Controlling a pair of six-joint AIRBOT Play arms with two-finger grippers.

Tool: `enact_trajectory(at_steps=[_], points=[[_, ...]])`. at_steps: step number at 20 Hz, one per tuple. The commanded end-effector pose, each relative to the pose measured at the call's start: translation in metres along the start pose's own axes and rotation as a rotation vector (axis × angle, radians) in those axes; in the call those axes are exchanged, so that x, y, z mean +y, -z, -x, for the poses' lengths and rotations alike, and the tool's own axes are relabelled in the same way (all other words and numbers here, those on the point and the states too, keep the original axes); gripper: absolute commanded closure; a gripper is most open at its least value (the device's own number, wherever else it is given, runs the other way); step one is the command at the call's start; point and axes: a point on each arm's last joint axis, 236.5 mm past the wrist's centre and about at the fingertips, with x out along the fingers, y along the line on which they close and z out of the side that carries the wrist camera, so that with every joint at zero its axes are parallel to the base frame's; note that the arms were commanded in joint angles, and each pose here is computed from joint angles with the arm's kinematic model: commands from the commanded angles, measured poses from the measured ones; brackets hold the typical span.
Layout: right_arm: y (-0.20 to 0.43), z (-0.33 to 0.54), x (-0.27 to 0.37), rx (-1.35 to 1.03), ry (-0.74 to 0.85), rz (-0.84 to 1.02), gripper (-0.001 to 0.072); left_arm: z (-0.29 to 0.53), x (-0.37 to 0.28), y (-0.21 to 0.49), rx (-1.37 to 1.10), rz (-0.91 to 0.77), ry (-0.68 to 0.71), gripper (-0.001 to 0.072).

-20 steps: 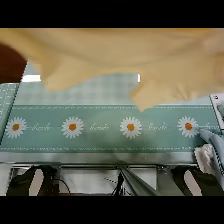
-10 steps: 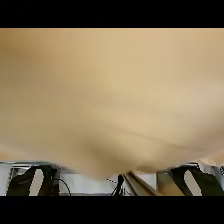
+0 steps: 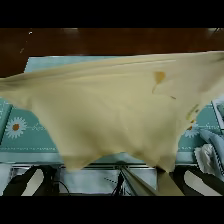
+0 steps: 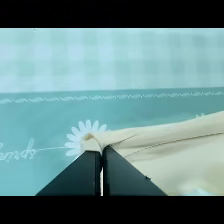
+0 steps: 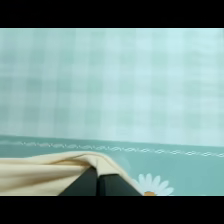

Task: Fold the shirts.

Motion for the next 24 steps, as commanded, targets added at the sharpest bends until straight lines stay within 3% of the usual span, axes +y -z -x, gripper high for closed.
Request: enact_trajectory(at_steps=[1,6,12,19,24], points=[[-0.007,-0.12,-0.017,0.191,-0.054,-0.045,0.0676,-0.098,0.033,-0.013,0.13,0.043,0.049,0.0683],[-0.05,-0.246,-0.004,0.091,-0.074,-0.034,0.0676,-0.219,0.058,-0.042,0.235,0.035,0.091,0.0683],[-0.131,-0.299,-0.01,-0.257,-0.064,-0.165,0.0676,-0.292,0.093,-0.106,0.018,0.071,0.023,0.0683],[-0.144,-0.34,-0.022,-0.344,-0.052,-0.202,0.0676,-0.362,0.083,-0.104,-0.001,0.058,0.023,0.0682],[-0.096,-0.371,-0.02,-0.152,-0.055,-0.199,0.0675,-0.385,0.07,-0.08,0.081,0.043,0.045,0.0682]])
